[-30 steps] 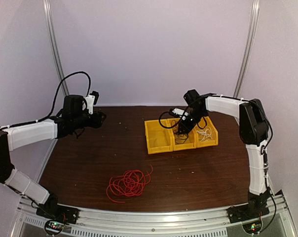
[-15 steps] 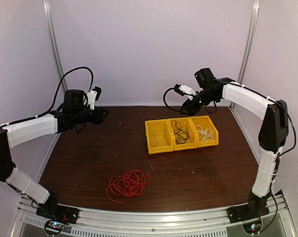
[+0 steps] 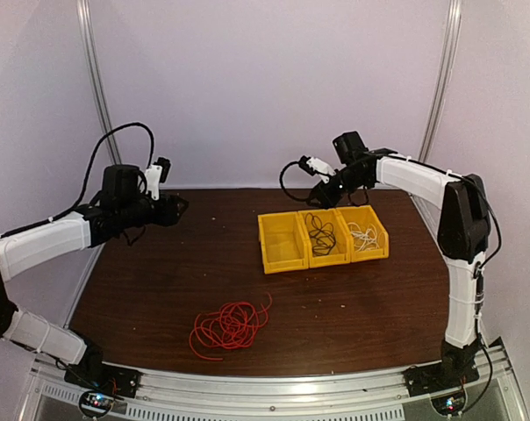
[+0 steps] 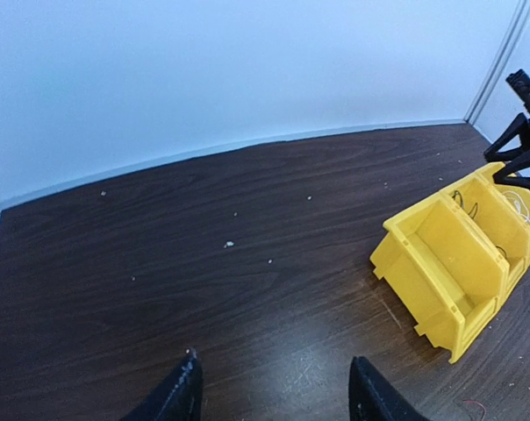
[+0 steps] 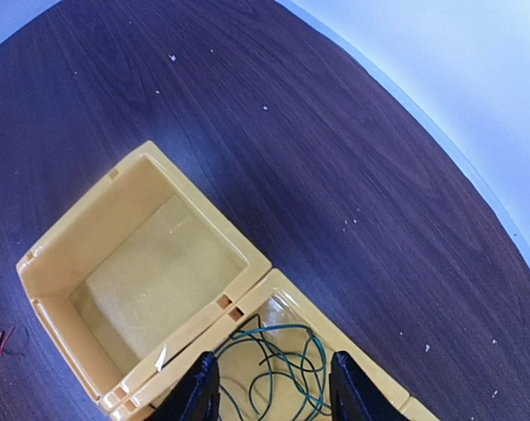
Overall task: Untangle the cables
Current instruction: Pick up one of the twisted cables from the tangled cable pile.
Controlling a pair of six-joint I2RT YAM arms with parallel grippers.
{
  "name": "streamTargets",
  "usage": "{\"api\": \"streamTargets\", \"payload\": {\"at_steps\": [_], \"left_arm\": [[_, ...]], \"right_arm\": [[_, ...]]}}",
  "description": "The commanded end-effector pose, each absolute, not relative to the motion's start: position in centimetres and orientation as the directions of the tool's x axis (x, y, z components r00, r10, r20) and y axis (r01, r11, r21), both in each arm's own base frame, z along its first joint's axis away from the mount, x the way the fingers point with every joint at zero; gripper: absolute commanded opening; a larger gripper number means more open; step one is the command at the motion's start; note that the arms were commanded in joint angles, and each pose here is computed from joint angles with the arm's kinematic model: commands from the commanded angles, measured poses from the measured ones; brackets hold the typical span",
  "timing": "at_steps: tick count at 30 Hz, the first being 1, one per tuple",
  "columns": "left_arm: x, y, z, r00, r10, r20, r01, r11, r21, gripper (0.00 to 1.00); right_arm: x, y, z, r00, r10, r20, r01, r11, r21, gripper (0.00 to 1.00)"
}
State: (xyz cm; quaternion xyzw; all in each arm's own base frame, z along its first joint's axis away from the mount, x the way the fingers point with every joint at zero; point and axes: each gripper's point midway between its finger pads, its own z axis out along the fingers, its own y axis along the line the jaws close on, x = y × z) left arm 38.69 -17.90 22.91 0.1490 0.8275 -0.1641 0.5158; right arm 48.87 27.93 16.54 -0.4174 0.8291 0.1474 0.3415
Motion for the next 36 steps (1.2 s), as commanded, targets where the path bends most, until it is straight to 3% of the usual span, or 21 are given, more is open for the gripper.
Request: {"api": "streamTargets", "payload": {"at_steps": [1, 7, 13, 16, 22, 28, 32, 36], "left_arm": [[38.2, -15.2, 21.9, -0.445, -0.008, -0.895, 0.271, 0.952, -0.143, 0.59], [36.9, -15.2, 18.7, -0.527, -0.001, -0.85, 0.272, 0.947, -0.169, 0.6], [33.0, -19.1, 17.2, -0.533, 0.041, -0.845, 0.515, 0.808, -0.286, 0.57], [31.2, -20.6, 16.3, -0.568, 0.075, -0.819, 0.586, 0.735, -0.339, 0.5], [28.3, -22.4, 15.1, -0.619, 0.15, -0.771, 0.629, 0.682, -0.372, 0.53], [26.8, -22.3, 14.6, -0.636, 0.135, -0.76, 0.629, 0.66, -0.41, 0.55], [27.3, -22.0, 13.6, -0.689, 0.092, -0.719, 0.561, 0.696, -0.448, 0.51], [27.8, -21.6, 13.0, -0.703, 0.061, -0.708, 0.521, 0.721, -0.456, 0.51]], "right_arm": [[46.0, 31.5, 19.9, -0.319, -0.553, -0.769, -0.867, 0.498, 0.002, 0.44], [37.4, 36.4, 19.4, -0.211, -0.615, -0.76, -0.961, 0.275, 0.044, 0.44], [28.9, 38.0, 15.4, -0.072, -0.727, -0.683, -0.997, 0.075, 0.025, 0.44], [26.0, 38.2, 13.5, -0.028, -0.759, -0.651, -0.999, 0.0, 0.042, 0.44], [22.4, 38.4, 8.7, 0.115, -0.845, -0.522, -0.992, -0.124, -0.017, 0.44], [22.3, 38.8, 6.7, 0.127, -0.864, -0.488, -0.992, -0.123, -0.04, 0.43], [24.1, 39.3, 5.9, -0.013, -0.873, -0.487, -1.0, -0.001, 0.029, 0.37], [24.6, 39.6, 4.5, -0.16, -0.857, -0.49, -0.986, 0.114, 0.122, 0.38]]}}
